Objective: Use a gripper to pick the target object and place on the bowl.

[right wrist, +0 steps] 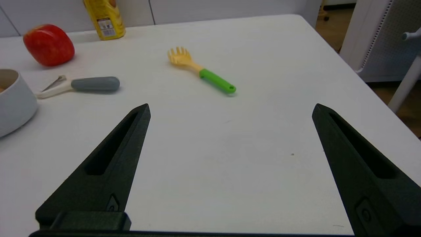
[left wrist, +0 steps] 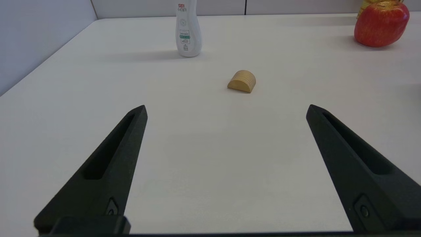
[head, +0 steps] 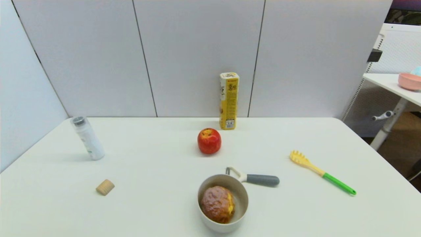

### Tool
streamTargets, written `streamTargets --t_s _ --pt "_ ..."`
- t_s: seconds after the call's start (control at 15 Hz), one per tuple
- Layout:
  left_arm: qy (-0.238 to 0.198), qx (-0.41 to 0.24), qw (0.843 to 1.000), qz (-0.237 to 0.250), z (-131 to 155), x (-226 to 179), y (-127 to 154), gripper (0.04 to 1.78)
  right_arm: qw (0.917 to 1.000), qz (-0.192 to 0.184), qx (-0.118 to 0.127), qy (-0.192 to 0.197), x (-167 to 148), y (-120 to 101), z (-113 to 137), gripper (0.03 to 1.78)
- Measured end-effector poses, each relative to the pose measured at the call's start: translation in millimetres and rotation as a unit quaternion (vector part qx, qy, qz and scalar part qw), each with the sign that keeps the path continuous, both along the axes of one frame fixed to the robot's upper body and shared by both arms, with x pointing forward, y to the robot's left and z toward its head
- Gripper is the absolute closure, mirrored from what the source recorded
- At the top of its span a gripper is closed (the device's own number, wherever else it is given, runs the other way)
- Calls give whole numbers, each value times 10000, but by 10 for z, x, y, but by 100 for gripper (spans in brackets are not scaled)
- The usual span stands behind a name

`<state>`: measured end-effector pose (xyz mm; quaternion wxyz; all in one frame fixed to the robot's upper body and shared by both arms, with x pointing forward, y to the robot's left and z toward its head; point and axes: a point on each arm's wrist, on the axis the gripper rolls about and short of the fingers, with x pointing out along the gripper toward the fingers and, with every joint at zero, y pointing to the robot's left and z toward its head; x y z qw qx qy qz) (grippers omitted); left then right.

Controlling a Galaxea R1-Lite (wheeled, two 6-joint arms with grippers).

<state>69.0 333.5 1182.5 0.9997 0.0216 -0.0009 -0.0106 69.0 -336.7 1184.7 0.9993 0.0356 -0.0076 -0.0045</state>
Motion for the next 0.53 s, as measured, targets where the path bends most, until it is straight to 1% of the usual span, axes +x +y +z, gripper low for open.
streamTargets --t_s 0.53 --pt "0 2 10000 2 0 0 0 11 10000 -15 3 -2 0 -1 -8 11"
